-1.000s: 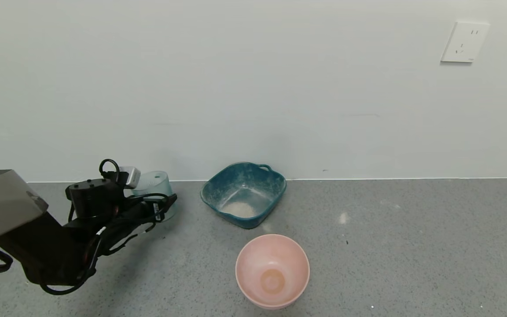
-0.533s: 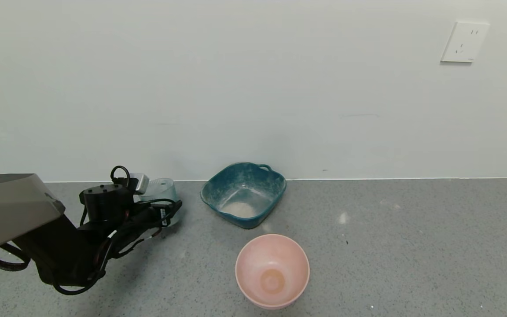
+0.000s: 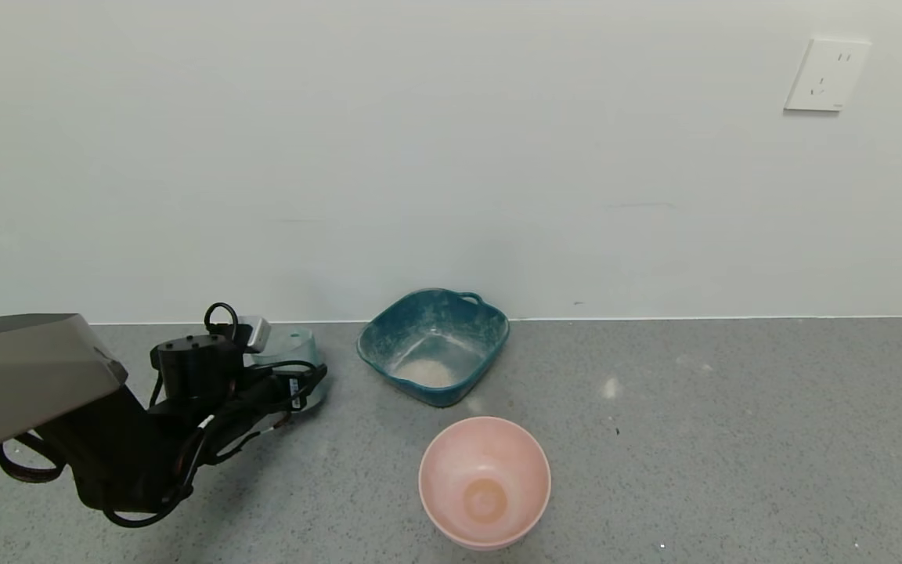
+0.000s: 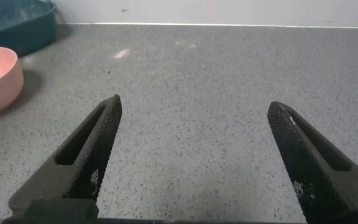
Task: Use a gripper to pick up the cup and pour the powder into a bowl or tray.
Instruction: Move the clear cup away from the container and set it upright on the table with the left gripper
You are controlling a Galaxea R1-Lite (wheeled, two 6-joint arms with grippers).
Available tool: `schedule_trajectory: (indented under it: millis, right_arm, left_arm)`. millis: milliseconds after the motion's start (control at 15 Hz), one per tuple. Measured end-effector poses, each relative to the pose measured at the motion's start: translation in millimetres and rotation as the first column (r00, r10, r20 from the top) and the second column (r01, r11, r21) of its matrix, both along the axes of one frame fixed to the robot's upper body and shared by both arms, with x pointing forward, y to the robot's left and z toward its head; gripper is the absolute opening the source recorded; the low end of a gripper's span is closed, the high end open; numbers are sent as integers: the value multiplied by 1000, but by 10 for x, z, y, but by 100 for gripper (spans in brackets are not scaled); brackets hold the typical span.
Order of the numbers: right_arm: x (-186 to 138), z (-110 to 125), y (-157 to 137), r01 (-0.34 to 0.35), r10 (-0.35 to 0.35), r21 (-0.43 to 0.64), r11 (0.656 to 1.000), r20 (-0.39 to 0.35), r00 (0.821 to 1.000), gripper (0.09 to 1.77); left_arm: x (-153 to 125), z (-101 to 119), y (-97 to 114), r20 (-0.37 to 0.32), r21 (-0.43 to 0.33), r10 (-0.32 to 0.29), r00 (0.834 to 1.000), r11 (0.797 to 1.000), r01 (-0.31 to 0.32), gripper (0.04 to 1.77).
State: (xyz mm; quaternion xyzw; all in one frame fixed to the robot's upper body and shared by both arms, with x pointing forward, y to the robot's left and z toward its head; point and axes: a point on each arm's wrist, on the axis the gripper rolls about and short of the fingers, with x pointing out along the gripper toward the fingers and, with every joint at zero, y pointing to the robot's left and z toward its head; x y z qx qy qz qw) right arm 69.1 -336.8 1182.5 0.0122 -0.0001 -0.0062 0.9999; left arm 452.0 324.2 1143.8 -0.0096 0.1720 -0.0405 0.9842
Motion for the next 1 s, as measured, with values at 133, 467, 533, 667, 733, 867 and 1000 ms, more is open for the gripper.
schedule_trajectory:
  millis: [133, 467, 533, 667, 733, 867, 1000]
  right_arm:
    - [0, 0, 0, 0, 0, 0, 1000, 0, 1000, 171]
    - [0, 0, 0, 0, 0, 0, 1000, 0, 1000, 171]
    - [0, 0, 0, 0, 0, 0, 1000, 0, 1000, 171]
    - [0, 0, 0, 0, 0, 0, 1000, 0, 1000, 171]
    - [0, 0, 0, 0, 0, 0, 1000, 0, 1000, 171]
    - [0, 0, 0, 0, 0, 0, 1000, 0, 1000, 171]
    - [0, 0, 0, 0, 0, 0, 1000, 0, 1000, 171]
  left_arm:
    - [-2, -13, -12, -5, 0, -3, 1000, 1000, 3, 130]
    - [-18, -30, -15, -10, -3, -6, 1000, 1000, 6, 130]
    - [-13, -14, -15, 8, -1, -6, 1000, 1000, 6, 130]
    - [-13, 44, -34, 81, 11, -6, 997, 1000, 5, 130]
    - [-18, 45, -46, 97, 23, 2, 995, 1000, -4, 130]
    - [-19, -8, -67, 88, 33, 1, 996, 999, -4, 130]
    - [-13, -42, -76, 80, 32, -2, 997, 999, -1, 130]
